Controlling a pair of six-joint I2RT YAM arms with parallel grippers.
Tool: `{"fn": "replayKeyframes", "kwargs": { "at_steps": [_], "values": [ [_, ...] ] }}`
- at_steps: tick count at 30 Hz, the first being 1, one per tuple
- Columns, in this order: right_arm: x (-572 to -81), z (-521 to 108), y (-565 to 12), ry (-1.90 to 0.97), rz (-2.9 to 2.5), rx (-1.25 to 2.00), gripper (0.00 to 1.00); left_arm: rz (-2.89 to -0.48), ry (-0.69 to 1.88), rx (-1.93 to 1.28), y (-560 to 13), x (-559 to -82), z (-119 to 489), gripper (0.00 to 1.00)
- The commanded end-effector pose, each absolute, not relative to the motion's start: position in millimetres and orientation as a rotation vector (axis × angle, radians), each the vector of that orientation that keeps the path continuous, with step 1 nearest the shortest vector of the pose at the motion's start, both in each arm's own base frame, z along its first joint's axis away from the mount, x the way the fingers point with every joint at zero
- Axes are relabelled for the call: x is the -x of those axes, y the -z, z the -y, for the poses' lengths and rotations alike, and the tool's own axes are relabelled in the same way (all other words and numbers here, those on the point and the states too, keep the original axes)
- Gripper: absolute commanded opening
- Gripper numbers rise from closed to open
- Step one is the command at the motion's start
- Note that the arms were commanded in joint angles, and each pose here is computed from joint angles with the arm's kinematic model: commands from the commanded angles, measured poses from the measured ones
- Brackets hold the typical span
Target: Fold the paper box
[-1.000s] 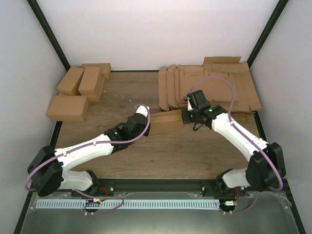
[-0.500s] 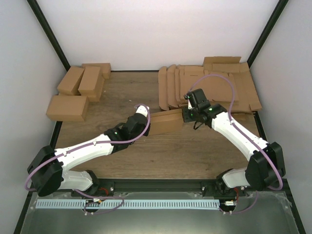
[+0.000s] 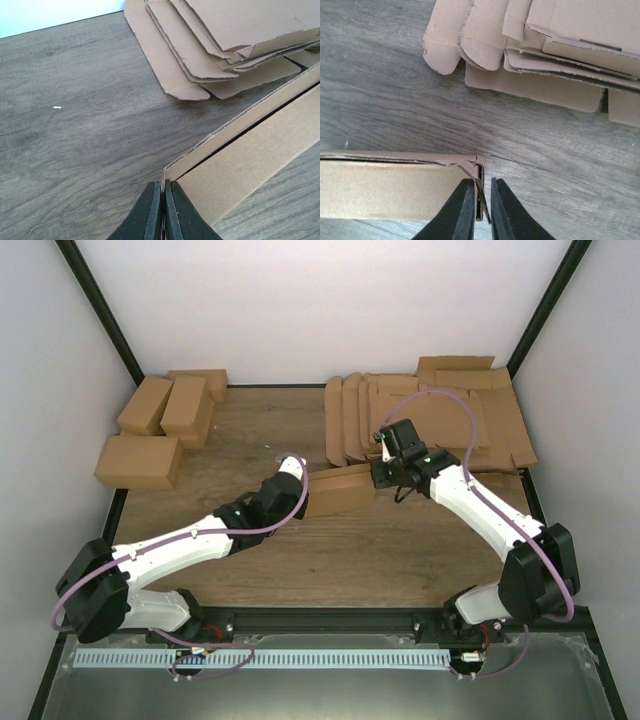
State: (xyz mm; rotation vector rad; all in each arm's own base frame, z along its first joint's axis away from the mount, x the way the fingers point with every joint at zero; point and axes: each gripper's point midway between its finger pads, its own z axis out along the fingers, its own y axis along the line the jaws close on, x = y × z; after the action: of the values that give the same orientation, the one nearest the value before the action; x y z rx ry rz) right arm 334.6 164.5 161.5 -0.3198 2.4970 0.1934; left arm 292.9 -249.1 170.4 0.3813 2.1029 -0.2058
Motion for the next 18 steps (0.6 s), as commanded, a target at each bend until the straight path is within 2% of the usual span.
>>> {"fn": "replayKeyframes", "kwargs": {
  "at_steps": [1, 3, 11, 18],
  "values": [
    [-347.6, -169.3, -180.7, -0.21, -2.445, 0.325, 0.05, -2.096, 0.203, -0.392, -168.7, -292.8, 249.9, 0.04],
    [-347.4, -167.8, -178.9, -0.199, -2.452, 0.322, 0.01, -2.096, 0.201, -0.394, -168.5, -292.8, 249.7, 0.04],
    [-348.9, -149.1, -173.1, -0.103, -2.446, 0.205, 0.01, -2.094, 0.194, -0.391, -168.0, -292.2, 247.4, 0.04],
    [-345.3, -154.5, -167.7, -0.16, -2.428, 0.212, 0.01, -2.1, 0.208, -0.381, -166.7, -291.0, 247.8, 0.04]
  ]
}}
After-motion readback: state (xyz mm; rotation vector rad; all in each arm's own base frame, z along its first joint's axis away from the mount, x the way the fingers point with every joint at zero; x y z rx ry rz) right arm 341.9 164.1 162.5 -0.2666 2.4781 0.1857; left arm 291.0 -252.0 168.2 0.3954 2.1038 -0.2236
